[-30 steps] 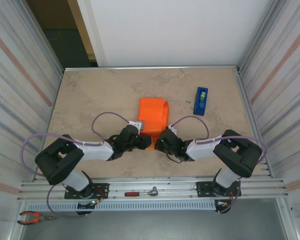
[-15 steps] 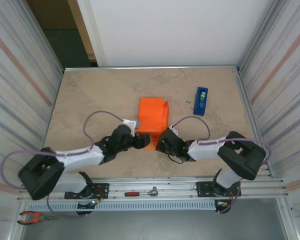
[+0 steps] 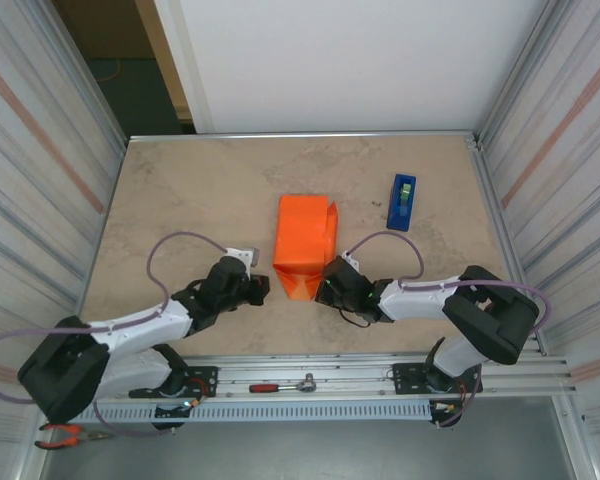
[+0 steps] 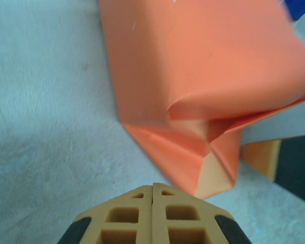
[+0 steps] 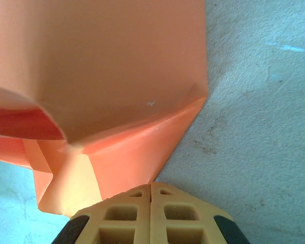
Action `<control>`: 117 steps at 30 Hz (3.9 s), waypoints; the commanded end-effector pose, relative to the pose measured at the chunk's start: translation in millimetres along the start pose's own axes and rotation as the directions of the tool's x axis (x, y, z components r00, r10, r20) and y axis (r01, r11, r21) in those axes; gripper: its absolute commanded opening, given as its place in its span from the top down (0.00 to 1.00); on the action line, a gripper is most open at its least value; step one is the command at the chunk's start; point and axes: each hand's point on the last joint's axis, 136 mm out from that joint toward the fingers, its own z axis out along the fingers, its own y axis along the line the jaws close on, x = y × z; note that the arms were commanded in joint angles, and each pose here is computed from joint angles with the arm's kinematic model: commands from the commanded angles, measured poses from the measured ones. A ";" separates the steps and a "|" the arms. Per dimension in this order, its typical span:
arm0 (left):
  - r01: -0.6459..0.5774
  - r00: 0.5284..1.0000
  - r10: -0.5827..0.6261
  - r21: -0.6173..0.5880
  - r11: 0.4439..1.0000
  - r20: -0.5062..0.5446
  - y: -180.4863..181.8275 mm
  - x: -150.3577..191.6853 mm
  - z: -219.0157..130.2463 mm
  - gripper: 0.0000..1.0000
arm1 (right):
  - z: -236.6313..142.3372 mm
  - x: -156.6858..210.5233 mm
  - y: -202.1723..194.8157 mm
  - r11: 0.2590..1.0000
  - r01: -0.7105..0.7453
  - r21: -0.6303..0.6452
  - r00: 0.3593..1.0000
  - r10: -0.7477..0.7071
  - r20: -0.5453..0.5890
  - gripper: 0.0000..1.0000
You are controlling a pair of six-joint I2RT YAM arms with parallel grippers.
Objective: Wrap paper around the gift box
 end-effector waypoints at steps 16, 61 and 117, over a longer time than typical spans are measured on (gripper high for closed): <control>-0.116 0.989 0.122 0.070 0.991 -0.088 -51.4 2.6 63.4 1.00 | 15.2 -3.4 25.7 0.999 0.043 -0.020 0.999 -0.044 -0.029 1.00; -0.146 0.987 0.148 0.035 0.989 -0.065 -22.1 -99.4 43.4 0.50 | -3.9 -28.8 21.8 0.997 0.052 -0.060 0.998 -0.053 -0.020 1.00; -0.078 0.997 0.077 0.030 0.997 0.030 -23.1 -98.1 4.9 0.23 | -74.9 -97.8 0.2 0.999 0.048 -0.006 0.997 -0.048 0.055 0.22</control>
